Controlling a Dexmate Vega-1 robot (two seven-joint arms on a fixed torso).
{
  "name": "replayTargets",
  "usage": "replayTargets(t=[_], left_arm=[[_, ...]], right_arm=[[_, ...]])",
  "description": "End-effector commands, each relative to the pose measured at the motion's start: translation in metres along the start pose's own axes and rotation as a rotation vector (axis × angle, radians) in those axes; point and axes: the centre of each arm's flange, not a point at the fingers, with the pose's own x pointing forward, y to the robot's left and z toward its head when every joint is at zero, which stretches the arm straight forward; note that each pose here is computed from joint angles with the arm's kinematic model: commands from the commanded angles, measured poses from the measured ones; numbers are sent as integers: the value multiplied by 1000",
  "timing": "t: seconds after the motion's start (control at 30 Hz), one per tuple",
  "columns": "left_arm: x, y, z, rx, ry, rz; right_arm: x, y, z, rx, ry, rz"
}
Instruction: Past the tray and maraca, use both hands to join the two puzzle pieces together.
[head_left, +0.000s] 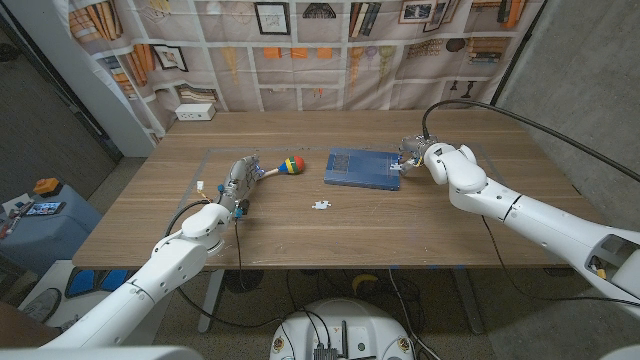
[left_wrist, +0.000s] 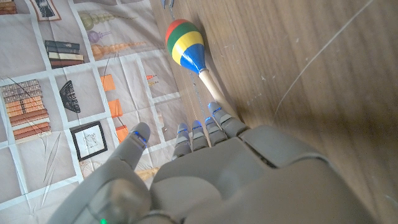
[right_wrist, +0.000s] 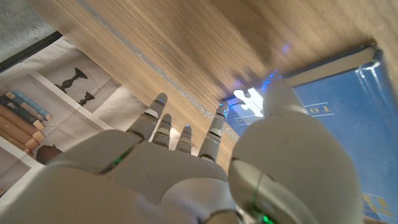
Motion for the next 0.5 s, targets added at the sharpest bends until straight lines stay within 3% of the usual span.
replayTargets(t=[0.03,0.5], left_arm=[[-3,0,-1,-3,3,5],[-2,-1,-3,-5,9,-1]], right_arm=[[4,3,1,-9,4,17],[6,7,1,-6,15,-6]])
